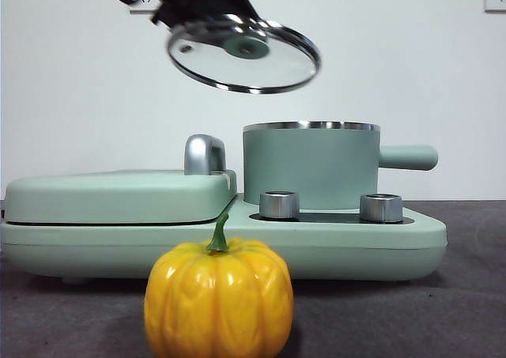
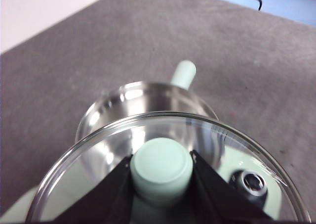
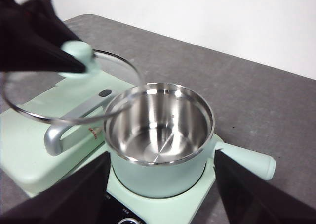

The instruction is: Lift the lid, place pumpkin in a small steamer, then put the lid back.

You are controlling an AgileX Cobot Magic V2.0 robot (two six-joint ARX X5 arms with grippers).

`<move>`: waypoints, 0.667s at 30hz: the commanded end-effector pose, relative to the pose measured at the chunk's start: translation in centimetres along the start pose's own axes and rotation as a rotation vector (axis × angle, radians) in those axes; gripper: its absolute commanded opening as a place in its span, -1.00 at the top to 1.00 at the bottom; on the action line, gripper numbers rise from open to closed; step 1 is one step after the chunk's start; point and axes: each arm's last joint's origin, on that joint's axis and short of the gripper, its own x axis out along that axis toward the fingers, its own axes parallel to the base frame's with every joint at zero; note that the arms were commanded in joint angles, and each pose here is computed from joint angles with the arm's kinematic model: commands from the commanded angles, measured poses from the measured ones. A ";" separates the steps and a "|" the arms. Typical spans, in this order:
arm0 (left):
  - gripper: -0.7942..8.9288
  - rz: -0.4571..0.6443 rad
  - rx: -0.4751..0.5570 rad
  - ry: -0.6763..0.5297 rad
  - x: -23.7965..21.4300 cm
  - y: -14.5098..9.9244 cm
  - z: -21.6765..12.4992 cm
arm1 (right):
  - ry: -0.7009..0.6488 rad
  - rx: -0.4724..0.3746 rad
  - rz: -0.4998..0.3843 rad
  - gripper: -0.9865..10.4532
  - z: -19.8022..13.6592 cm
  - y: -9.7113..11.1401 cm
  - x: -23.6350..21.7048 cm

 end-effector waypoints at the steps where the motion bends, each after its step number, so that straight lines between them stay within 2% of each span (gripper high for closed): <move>1: 0.80 0.020 -0.004 -0.005 -1.9 -0.2 0.9 | -0.007 -0.028 0.017 0.25 0.4 0.3 -0.1; 9: 0.80 0.121 -0.074 0.101 -5.3 0.5 0.0 | 0.080 -0.121 0.089 0.25 -0.3 1.0 1.0; 15: 0.80 0.194 -0.105 0.092 -7.7 0.3 -1.1 | 0.164 -0.171 0.192 0.25 -1.1 2.4 3.1; 20: 0.80 0.261 -0.162 0.094 -9.7 -0.1 -3.9 | 0.245 -0.198 0.298 0.25 -2.0 4.2 5.1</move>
